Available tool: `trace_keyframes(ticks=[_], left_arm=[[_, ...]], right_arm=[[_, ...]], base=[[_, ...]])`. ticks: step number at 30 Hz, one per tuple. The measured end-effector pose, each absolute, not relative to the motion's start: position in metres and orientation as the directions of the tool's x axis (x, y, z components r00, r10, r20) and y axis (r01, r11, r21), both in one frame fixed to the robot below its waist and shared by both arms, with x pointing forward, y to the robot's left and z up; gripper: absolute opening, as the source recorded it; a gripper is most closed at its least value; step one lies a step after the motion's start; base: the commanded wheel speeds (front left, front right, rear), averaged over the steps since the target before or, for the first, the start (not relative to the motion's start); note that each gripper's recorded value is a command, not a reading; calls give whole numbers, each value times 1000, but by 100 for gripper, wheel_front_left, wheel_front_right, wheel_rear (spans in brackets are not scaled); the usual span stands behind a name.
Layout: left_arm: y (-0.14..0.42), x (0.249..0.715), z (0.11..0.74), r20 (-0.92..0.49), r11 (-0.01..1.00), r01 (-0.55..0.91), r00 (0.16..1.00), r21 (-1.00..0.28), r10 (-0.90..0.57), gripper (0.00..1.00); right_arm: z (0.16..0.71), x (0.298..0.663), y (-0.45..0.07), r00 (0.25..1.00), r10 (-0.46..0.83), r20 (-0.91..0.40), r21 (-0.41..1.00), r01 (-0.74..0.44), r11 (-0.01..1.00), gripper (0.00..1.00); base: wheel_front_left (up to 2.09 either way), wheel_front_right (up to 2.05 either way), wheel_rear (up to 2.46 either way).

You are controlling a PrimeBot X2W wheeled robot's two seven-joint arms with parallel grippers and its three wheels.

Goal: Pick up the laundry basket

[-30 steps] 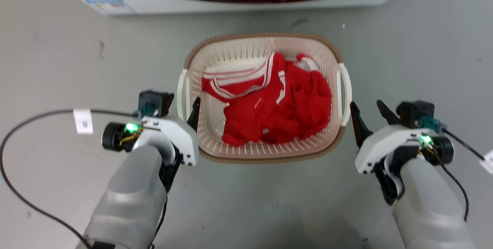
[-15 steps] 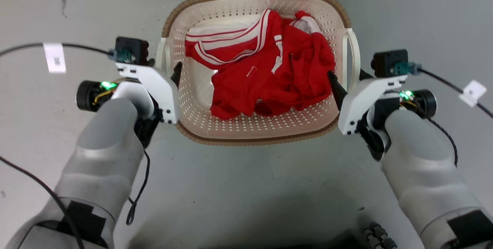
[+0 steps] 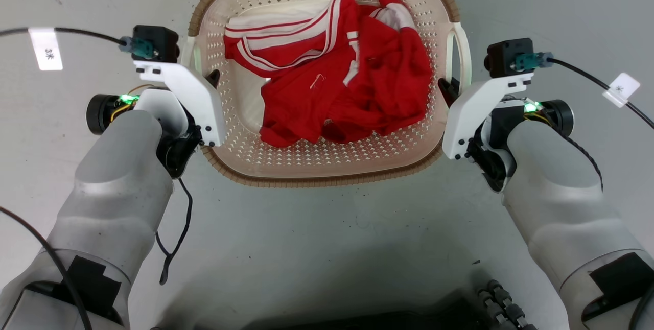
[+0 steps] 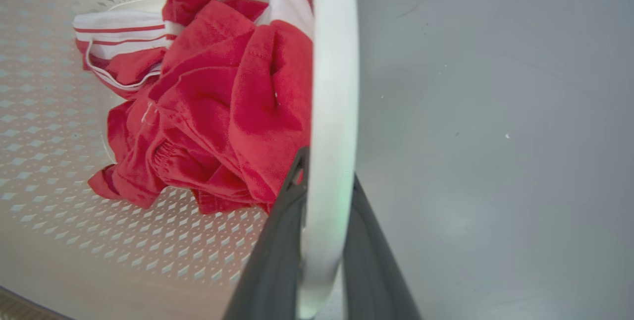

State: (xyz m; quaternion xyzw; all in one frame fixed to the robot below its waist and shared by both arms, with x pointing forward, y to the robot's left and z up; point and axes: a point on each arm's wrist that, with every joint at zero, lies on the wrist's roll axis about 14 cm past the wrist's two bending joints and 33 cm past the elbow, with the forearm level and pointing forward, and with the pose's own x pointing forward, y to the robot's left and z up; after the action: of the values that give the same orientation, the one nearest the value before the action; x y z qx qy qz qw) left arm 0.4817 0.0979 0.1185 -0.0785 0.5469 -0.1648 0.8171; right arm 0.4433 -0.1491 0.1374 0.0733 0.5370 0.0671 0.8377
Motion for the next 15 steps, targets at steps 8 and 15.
trace_keyframes(ticks=[8,15], left_arm=[[96,474,127,-872,929,171,321,-329,-368,0],[93,465,158,-875,925,160,302,-345,-378,0]], right_arm=[[145,439,-144,391,213,-895,216,-37,976,0],[169,432,-146,362,224,-905,221,-50,974,0]], base=[[0,0,0],[0,0,0]])
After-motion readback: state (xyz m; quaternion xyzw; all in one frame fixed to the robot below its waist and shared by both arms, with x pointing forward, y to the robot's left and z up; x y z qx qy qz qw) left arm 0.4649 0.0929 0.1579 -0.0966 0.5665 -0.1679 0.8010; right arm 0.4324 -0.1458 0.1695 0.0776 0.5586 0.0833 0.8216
